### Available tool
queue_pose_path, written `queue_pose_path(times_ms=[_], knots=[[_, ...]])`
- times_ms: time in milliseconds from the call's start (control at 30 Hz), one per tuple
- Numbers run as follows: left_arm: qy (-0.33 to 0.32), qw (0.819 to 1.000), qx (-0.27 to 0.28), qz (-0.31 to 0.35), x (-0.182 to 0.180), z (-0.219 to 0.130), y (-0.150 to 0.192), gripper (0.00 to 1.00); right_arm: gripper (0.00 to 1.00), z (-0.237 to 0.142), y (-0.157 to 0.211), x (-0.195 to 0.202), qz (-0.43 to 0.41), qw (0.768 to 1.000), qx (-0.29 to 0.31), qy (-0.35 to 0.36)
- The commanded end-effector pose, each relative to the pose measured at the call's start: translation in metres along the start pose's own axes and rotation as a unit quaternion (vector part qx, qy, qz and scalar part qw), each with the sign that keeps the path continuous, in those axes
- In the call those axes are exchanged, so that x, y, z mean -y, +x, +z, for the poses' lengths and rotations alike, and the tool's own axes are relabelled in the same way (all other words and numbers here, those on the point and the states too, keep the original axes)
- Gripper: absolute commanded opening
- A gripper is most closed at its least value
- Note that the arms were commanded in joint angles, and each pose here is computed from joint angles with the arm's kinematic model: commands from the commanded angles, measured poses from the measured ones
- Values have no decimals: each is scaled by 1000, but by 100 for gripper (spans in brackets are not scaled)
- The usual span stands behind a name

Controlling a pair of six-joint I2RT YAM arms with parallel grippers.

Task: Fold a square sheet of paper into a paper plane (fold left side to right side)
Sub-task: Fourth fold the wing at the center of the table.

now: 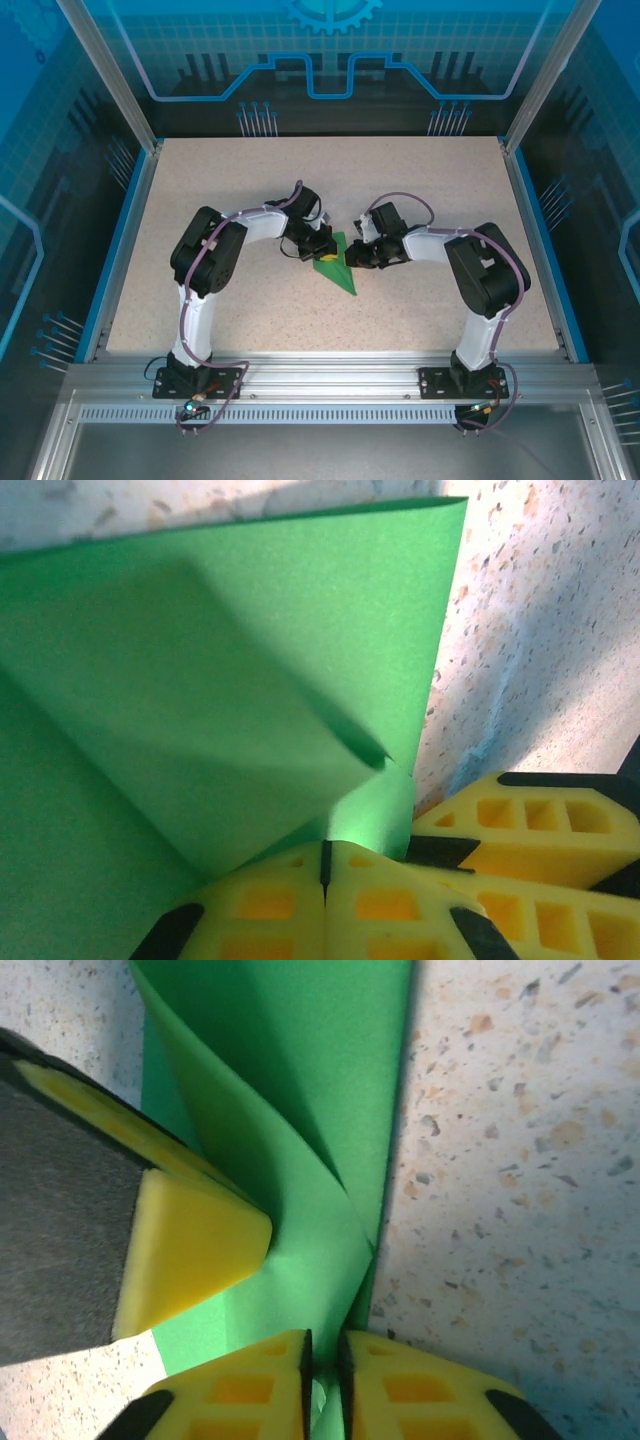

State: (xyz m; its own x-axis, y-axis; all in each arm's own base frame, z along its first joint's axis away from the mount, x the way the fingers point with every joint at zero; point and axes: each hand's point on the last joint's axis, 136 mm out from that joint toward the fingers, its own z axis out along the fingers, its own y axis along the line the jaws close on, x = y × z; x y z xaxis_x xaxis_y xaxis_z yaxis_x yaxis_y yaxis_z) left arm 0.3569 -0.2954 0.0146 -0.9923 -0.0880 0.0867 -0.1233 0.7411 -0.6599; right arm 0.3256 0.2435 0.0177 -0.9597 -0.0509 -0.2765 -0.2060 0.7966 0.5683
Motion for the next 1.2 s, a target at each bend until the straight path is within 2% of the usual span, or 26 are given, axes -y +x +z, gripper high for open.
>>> queue_pose_path(times_ms=[0, 67, 167, 300, 433, 500, 733, 1167], knots=[[-57, 998, -25, -27, -39, 12, 20, 0, 23, -21, -6, -11, -4, 1000, 15, -4], [-56, 998, -26, -26, -39, 12, 20, 0, 27, -30, -8, -16, -7, 1000, 23, -7], [-55, 998, -25, -27, -39, 12, 20, 0, 28, -41, -3, -26, -12, 999, 20, -21], [-55, 998, -24, -25, -38, 11, 20, 0, 16, -44, 19, -43, -13, 997, -14, -70], [-54, 998, -24, -25, -37, 10, 20, 0, 11, -35, 39, -56, -10, 993, -55, -101], [-54, 998, -24, -25, -37, 10, 20, 0, 11, -25, 55, -48, -1, 993, -80, -90], [-53, 998, -24, -25, -36, 9, 20, 0, 10, -9, 66, -32, 13, 992, -106, -65], [-55, 998, -24, -24, -37, 9, 20, 0, 11, -5, 89, -6, 11, 990, -142, 6]])
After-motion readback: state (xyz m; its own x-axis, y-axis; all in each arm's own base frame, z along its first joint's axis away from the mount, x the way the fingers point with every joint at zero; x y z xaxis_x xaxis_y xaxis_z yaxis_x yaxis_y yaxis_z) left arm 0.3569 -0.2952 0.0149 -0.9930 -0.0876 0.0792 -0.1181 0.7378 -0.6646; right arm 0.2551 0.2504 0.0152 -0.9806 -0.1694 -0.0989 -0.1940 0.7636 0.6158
